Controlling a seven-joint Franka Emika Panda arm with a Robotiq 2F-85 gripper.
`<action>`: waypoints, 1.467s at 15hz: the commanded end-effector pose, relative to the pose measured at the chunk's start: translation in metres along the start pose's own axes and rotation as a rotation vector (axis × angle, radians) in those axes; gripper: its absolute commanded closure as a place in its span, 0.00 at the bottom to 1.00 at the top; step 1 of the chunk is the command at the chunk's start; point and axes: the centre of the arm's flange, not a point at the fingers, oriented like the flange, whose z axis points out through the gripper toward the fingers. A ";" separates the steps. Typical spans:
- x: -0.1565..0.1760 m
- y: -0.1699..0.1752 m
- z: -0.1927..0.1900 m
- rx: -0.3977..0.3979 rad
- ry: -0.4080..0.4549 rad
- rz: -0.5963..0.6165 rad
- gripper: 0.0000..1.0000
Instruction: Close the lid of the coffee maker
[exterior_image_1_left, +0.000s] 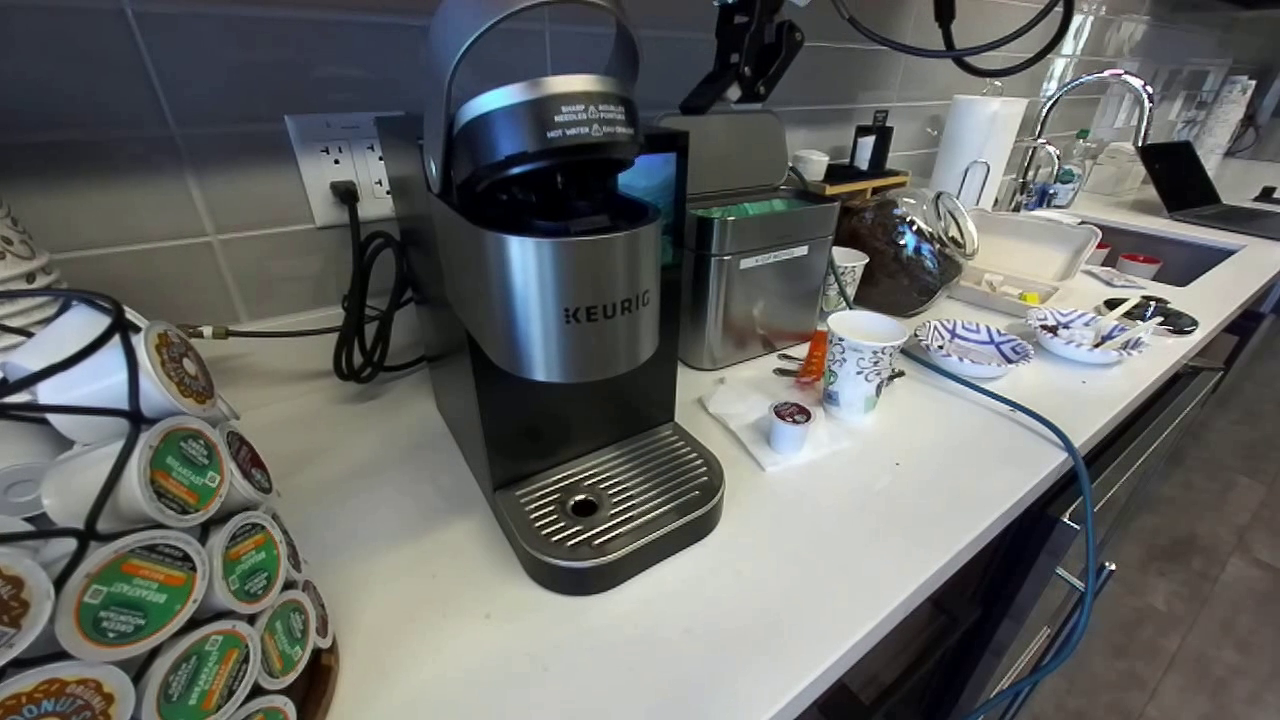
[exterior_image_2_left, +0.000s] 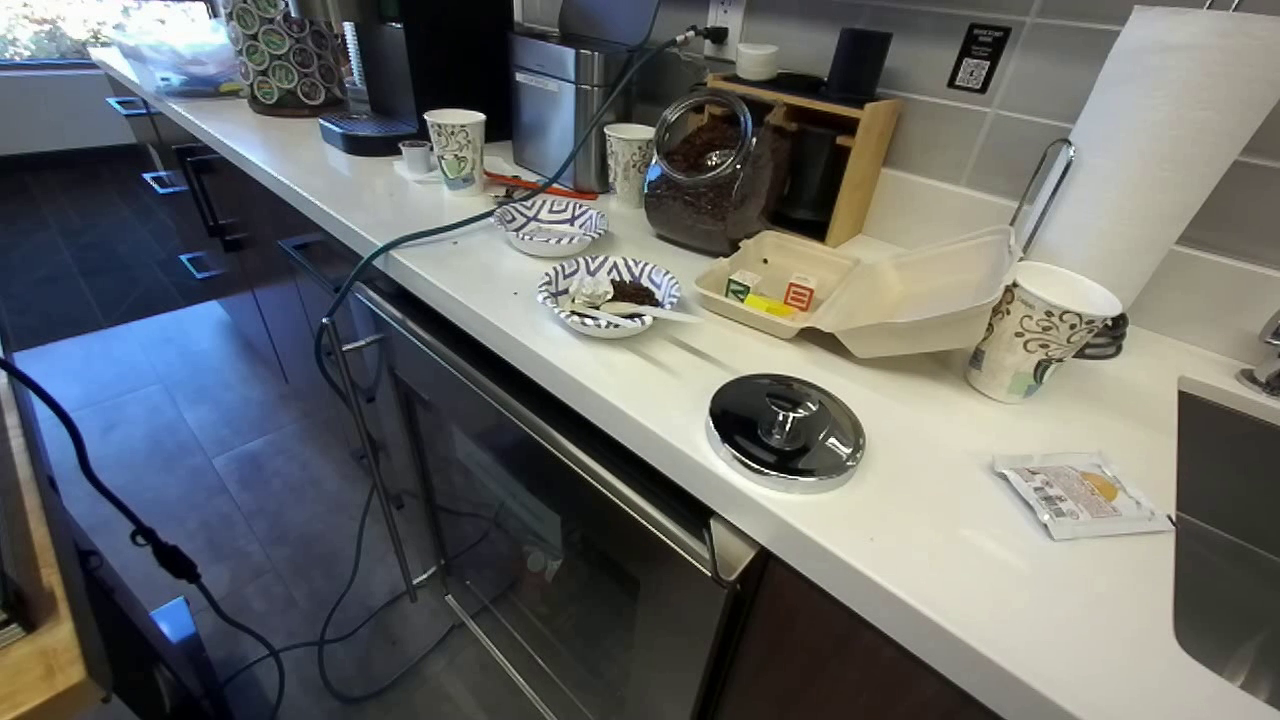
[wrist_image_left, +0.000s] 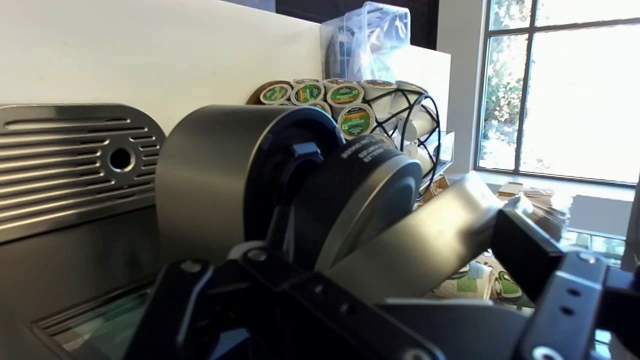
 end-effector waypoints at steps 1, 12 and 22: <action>-0.018 0.006 -0.003 -0.020 0.026 -0.011 0.00; 0.020 -0.026 -0.022 0.047 0.473 -0.262 0.00; 0.070 -0.035 0.009 0.080 0.553 -0.392 0.00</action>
